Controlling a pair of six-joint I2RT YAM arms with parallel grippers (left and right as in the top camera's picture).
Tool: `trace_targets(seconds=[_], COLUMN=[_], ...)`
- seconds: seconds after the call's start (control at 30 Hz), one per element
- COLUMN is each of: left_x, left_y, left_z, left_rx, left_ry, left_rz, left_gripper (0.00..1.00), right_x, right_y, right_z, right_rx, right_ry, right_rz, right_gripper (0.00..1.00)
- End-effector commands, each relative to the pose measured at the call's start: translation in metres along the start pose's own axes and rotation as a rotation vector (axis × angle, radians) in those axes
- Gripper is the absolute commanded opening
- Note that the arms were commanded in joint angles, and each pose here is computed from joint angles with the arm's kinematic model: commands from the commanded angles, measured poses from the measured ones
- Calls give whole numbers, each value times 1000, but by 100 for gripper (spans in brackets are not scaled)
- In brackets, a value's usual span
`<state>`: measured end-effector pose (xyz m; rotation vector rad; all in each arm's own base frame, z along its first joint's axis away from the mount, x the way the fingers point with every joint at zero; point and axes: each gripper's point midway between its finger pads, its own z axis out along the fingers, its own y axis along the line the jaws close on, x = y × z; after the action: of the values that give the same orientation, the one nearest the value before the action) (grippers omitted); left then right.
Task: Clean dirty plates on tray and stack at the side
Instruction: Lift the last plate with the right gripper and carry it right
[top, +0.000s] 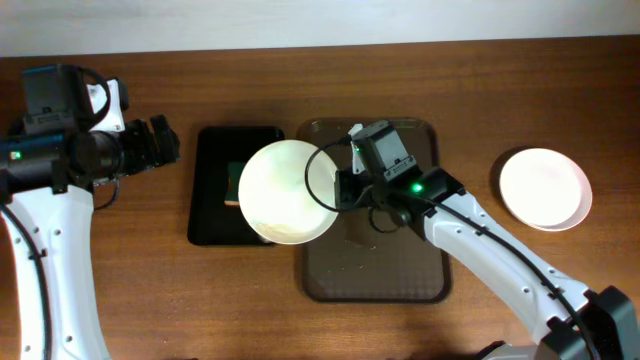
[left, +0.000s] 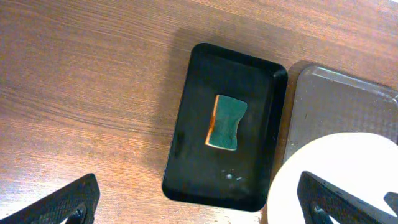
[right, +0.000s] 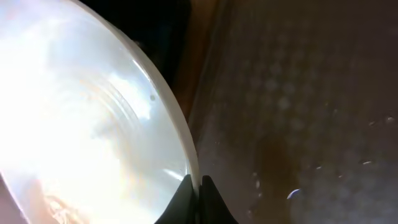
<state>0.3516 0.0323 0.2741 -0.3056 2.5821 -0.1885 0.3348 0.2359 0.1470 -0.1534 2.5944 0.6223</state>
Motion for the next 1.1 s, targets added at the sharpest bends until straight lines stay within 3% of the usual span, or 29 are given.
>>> trace_targets(seconds=[0.0,0.13,0.27,0.33,0.47,0.63,0.87,1.07], left_x=[-2,-1,-1,-1,1,1,1,1], left_y=[-1,-1,-1,-1,-1,-1,-1,-1], left_z=[-9,-9,-9,-9,-9,-9,-9,-9], left_rx=[8,8,8,8,7,6,6,6], left_ry=[-27,-23,-22,-22,-14,-14,-15,-15], left_rz=[-9,-10,-10,-10,-11,-10,-10,-10], left_gripper=[100,100,100,100,100,100,100,100], right_x=[-26,-48,-76,-88,-95,-99,-114,-124], right_y=[29,22,29,53,102,121,138,146], right_z=[-14,8,65,89,88,80,48,20], right_rx=[-88,-25,-73,-125,-85,115,315,316], right_ry=[-35,-66,-166,-256,-428,-533,-662,-718], right_rz=[102,194,134,-101,-613,-926,-1037,-1024], right_gripper=[4,4,4,4,4,4,4,4])
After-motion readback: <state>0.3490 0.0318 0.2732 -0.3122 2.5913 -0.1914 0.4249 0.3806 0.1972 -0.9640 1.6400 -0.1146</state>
